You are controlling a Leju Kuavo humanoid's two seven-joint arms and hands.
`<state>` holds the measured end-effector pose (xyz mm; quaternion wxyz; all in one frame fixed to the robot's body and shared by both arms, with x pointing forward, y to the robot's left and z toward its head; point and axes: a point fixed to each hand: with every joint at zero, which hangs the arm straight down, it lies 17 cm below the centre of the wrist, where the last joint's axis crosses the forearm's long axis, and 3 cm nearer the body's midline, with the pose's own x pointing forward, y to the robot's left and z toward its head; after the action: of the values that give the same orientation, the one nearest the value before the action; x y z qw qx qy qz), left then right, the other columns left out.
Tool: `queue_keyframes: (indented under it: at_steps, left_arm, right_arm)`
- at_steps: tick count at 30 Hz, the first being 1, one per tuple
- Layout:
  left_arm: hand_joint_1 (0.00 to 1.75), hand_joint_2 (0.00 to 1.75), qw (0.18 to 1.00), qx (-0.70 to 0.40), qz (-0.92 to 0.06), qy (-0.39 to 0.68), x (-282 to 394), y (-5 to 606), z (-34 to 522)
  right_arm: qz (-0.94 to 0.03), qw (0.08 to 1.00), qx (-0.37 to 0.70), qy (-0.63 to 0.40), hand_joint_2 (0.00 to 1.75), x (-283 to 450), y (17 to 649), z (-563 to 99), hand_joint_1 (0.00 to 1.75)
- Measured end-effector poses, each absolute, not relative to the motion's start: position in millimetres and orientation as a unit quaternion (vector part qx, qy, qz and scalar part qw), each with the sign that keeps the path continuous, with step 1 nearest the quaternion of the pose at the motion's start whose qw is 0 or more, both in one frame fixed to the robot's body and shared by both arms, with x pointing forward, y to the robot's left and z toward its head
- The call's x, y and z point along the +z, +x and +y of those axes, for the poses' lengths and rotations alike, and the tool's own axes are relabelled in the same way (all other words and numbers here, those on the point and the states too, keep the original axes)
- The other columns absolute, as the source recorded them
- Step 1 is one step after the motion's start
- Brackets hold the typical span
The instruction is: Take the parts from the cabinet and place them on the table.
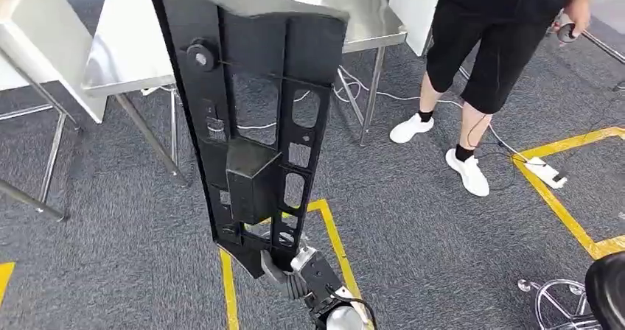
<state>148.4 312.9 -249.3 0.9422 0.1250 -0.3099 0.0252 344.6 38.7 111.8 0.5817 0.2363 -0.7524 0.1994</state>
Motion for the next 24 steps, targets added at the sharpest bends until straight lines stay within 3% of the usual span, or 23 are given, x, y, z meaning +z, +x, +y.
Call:
queue_keyframes:
  at_steps: [24]
  left_arm:
    - [0.00,1.75,0.948,0.046,-0.290,0.125,-253.3,141.0,307.8]
  right_arm:
    - [-0.788,0.530,0.274,0.149,1.75,125.7,361.8,38.2,1.75]
